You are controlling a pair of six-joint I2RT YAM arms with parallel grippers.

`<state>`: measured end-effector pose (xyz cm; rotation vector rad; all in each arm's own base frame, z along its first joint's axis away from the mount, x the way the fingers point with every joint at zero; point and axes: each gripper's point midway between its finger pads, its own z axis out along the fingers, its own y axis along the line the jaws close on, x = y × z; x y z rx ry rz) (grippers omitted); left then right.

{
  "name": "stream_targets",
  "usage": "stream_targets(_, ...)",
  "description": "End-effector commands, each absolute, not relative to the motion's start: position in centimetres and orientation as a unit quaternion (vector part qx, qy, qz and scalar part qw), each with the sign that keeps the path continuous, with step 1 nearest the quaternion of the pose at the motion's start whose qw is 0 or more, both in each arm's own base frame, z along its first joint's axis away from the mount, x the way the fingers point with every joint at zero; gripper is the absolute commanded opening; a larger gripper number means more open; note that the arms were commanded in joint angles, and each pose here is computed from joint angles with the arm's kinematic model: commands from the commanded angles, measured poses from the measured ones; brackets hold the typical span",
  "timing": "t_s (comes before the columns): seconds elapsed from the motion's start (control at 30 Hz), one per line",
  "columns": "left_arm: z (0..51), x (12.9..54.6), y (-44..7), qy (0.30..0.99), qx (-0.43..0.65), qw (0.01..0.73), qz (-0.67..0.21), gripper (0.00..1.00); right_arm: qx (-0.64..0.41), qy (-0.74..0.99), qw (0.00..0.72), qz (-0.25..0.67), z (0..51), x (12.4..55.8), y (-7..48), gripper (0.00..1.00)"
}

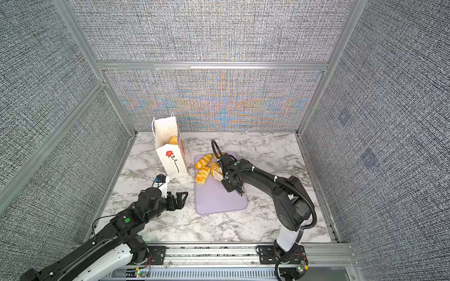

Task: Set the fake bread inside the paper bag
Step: 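Squeeze the tongs shut on the striped croissant with the right gripper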

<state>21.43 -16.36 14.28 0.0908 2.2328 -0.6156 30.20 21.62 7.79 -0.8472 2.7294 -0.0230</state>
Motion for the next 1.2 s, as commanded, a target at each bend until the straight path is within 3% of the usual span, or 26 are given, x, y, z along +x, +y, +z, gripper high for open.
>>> stream_targets(0.0, 14.7, 21.7, -16.2, 0.880, 0.031, 0.408, -0.240, 0.99, -0.286, 0.947, 0.149, 0.002, 8.3, 29.9, 21.7, 0.33)
stream_targets(0.47, 15.2, 21.8, -16.6, 0.876, 0.033, 0.412, -0.248, 0.99, -0.277, 0.944, 0.177, 0.015, 10.3, 28.4, 21.1, 0.33)
stream_targets(1.17, 16.9, 21.9, -17.2, 0.862, 0.043, 0.431, -0.264, 0.99, -0.309, 0.920, 0.233, 0.069, 14.8, 26.2, 25.4, 0.33)
